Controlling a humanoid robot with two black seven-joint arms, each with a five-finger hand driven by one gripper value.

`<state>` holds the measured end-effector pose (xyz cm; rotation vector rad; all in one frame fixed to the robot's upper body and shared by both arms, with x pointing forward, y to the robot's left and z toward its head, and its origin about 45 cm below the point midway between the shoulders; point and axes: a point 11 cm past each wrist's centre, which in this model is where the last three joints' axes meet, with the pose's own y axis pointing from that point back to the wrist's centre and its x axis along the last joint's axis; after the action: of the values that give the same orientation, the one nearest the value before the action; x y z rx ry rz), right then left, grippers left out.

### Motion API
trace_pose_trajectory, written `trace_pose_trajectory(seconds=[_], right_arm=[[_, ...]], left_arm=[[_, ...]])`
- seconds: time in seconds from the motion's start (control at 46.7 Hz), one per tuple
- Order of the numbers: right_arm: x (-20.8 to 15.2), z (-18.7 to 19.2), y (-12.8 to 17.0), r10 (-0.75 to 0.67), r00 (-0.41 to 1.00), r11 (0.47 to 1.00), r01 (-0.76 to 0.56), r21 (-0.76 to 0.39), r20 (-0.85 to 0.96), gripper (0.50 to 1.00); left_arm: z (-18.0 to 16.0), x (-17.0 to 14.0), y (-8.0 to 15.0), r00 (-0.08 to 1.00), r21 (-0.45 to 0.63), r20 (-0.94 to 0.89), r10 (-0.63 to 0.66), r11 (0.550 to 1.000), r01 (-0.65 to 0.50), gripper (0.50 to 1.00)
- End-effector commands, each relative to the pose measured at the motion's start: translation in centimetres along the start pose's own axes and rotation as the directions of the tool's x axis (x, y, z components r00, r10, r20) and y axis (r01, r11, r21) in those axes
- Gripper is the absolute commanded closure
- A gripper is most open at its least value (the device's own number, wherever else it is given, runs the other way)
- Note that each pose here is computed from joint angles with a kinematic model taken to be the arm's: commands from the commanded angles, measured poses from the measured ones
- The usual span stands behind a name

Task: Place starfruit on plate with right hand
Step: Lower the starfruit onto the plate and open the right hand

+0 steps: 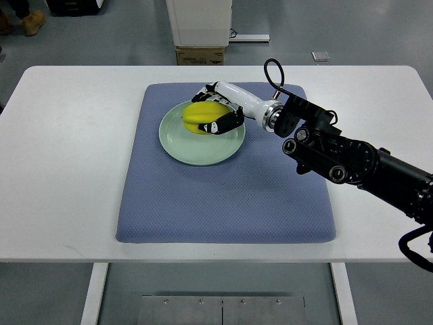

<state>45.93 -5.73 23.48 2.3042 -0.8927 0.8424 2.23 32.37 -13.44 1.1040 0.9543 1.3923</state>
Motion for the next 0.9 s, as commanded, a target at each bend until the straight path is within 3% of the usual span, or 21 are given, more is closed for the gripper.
trace_pose_trajectory(seconds=[0.0, 0.321, 0.364, 0.535, 0.6, 0.621, 0.878], right_arm=[[-0.5, 0.0, 0.0, -0.015, 1.0, 1.0, 0.015, -0.001, -0.01, 1.0], [-2.2, 1.2, 0.3, -0.05, 0.999, 0.999, 0.049, -0.021, -0.013, 1.0], [-2.4, 1.3, 0.4, -0.05, 0.999, 0.998, 0.05, -0.024, -0.01, 0.896], [-2.6, 1.6, 0.5, -0.051, 0.999, 0.998, 0.051, -0.029, -0.003, 0.668], [-2.6, 1.6, 0.5, -0.05, 0.999, 0.998, 0.05, -0.03, 0.007, 0.53], [-2.6, 1.6, 0.5, -0.049, 0.999, 0.998, 0.049, -0.03, 0.013, 0.511], [-2.4, 1.7, 0.5, -0.039, 0.998, 0.999, 0.041, -0.032, 0.059, 0.5]], left_arm=[[0.0, 0.0, 0.0, 1.0, 0.0, 0.0, 0.0, 1.0, 0.0, 0.5], [0.0, 0.0, 0.0, 1.0, 0.0, 0.0, 0.0, 1.0, 0.0, 0.5], [0.0, 0.0, 0.0, 1.0, 0.0, 0.0, 0.0, 1.0, 0.0, 0.5], [0.0, 0.0, 0.0, 1.0, 0.0, 0.0, 0.0, 1.0, 0.0, 0.5], [0.0, 0.0, 0.0, 1.0, 0.0, 0.0, 0.0, 1.0, 0.0, 0.5], [0.0, 0.0, 0.0, 1.0, 0.0, 0.0, 0.0, 1.0, 0.0, 0.5], [0.0, 0.0, 0.0, 1.0, 0.0, 0.0, 0.0, 1.0, 0.0, 0.5]])
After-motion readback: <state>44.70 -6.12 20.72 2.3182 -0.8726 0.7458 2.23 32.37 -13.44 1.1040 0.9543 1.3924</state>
